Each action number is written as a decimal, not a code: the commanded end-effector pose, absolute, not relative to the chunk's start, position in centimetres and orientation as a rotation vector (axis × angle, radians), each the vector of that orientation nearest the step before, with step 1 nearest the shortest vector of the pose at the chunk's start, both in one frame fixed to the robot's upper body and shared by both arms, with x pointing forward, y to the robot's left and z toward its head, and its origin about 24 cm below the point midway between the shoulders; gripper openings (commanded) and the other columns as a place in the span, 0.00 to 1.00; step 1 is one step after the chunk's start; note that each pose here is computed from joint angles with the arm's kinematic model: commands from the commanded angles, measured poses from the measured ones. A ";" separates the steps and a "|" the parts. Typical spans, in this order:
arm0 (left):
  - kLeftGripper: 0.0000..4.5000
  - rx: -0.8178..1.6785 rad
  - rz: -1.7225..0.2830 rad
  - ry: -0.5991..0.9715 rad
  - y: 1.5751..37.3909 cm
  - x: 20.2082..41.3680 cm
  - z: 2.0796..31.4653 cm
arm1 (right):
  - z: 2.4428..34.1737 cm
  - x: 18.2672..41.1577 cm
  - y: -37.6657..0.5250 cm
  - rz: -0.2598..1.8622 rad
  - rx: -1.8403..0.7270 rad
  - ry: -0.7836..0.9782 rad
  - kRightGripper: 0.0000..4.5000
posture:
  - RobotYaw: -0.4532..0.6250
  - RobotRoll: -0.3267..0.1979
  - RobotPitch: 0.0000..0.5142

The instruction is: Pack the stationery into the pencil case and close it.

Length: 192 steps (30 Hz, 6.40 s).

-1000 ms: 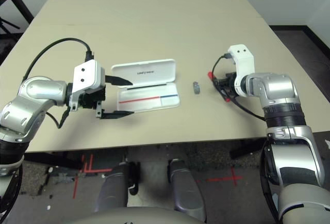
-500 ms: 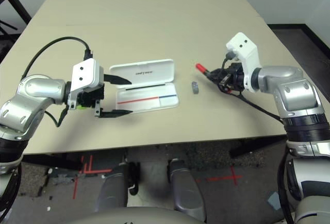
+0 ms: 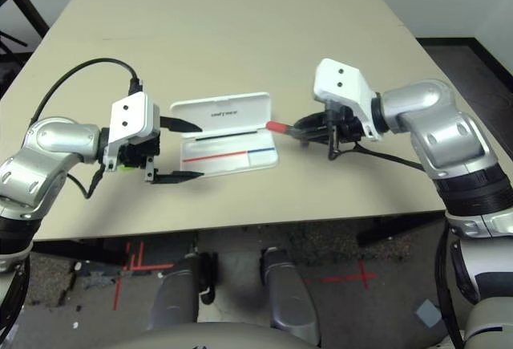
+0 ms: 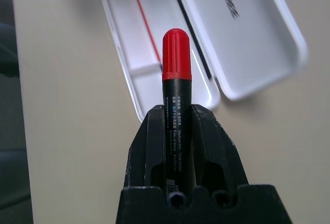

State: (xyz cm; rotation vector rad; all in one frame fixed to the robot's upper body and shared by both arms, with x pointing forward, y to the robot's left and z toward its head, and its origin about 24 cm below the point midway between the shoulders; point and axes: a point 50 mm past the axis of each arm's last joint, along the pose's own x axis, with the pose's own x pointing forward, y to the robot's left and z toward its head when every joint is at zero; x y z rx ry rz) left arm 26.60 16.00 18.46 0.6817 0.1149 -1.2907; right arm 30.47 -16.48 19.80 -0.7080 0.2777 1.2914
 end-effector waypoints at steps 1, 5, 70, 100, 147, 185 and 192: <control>1.00 0.696 -1.270 0.113 16.2 26.5 18.4 | 19.1 31.0 -14.5 1.353 -0.731 0.196 0.10 | 0.30 0.62 0.27; 1.00 0.696 -1.265 0.116 16.2 26.4 18.4 | 18.6 31.6 -13.1 1.380 -0.767 0.142 0.10 | 0.31 0.62 0.27; 1.00 0.437 -0.389 0.492 22.4 29.4 17.6 | 16.9 29.0 -18.6 1.278 -0.567 0.422 0.99 | 0.33 0.62 0.36; 0.91 0.197 -0.151 0.742 24.0 29.8 12.4 | 17.0 29.3 -18.0 1.242 -0.552 0.380 1.00 | 0.31 0.62 0.37; 0.24 0.764 -1.113 0.337 15.6 26.1 19.1 | 16.4 29.8 -19.4 1.193 -0.613 0.424 1.00 | 0.31 0.62 0.36; 0.24 0.918 -1.264 0.329 9.8 28.6 15.9 | 15.9 29.4 -20.1 1.139 -0.654 0.447 1.00 | 0.25 0.62 0.32; 0.24 0.906 -1.286 0.344 9.9 28.3 15.7 | 15.8 29.5 -19.9 1.138 -0.656 0.442 1.00 | 0.25 0.62 0.33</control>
